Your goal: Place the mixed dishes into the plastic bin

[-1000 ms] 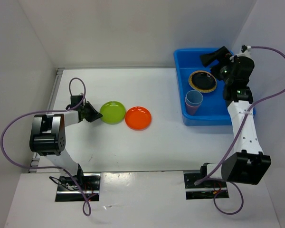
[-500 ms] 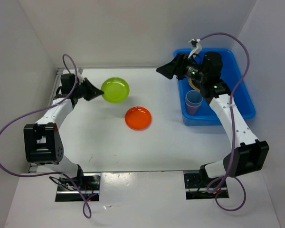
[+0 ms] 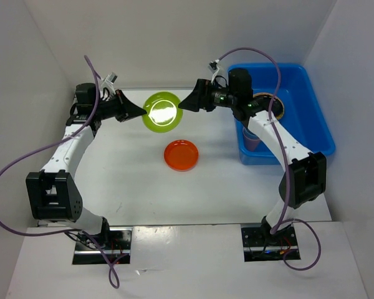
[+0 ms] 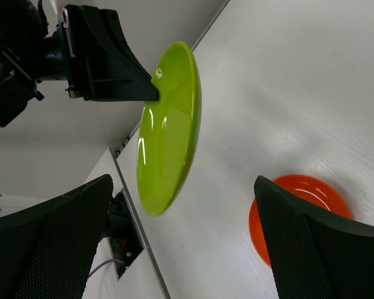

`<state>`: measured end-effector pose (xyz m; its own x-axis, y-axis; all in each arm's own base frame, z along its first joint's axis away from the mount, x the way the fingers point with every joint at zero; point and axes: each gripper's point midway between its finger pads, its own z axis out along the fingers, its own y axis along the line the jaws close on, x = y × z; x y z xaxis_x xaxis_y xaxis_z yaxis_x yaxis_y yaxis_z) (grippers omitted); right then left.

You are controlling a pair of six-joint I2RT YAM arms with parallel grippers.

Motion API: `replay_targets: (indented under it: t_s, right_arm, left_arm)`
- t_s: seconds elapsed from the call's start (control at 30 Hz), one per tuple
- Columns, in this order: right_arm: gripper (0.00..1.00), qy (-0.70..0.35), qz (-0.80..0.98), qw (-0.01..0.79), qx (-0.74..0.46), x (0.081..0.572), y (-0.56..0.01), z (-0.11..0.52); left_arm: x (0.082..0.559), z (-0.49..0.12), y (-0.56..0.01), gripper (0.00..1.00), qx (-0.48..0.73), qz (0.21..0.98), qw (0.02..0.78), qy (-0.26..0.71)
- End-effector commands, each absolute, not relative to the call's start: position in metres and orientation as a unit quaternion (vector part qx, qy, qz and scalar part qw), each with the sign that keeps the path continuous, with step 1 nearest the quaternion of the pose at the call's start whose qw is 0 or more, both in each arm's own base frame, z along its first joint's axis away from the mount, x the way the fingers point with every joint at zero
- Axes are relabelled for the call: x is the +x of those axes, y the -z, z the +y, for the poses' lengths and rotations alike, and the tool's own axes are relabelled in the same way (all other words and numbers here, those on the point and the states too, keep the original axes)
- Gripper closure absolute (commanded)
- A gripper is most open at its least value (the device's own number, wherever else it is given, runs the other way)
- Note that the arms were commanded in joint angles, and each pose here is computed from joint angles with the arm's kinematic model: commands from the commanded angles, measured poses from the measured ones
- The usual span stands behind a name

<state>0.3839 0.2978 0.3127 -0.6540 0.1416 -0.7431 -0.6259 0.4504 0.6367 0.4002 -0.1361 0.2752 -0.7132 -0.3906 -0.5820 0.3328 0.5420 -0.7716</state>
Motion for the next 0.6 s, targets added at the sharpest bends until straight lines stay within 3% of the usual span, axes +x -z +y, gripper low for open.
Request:
replay_targets:
  t_s: [0.0,0.17,0.3,0.4,0.57]
  right_arm:
    - [0.01,-0.511,0.729,0.413,-0.19,0.38,-0.348,0.311]
    - [0.05,-0.51,0.735,0.405,-0.19,0.381,-0.344,0.322]
    - [0.2,-0.498,0.747,0.401,-0.184,0.382,-0.334,0.327]
    - [0.39,-0.489,0.759,0.391,-0.179,0.384,-0.323,0.326]
    - [0.87,-0.486,0.766,0.38,-0.182,0.381,-0.315,0.329]
  left_arm:
    - [0.378,-0.157,-0.32,1.0,0.063,0.761,0.407,0.502]
    - [0.376,-0.17,-0.321,1.0,0.073,0.762,0.405,0.499]
    - [0.374,-0.173,-0.321,1.0,0.077,0.762,0.403,0.501]
    - [0.376,-0.172,-0.324,1.0,0.076,0.761,0.409,0.498]
    - [0.378,-0.172,-0.328,1.0,0.071,0.76,0.414,0.496]
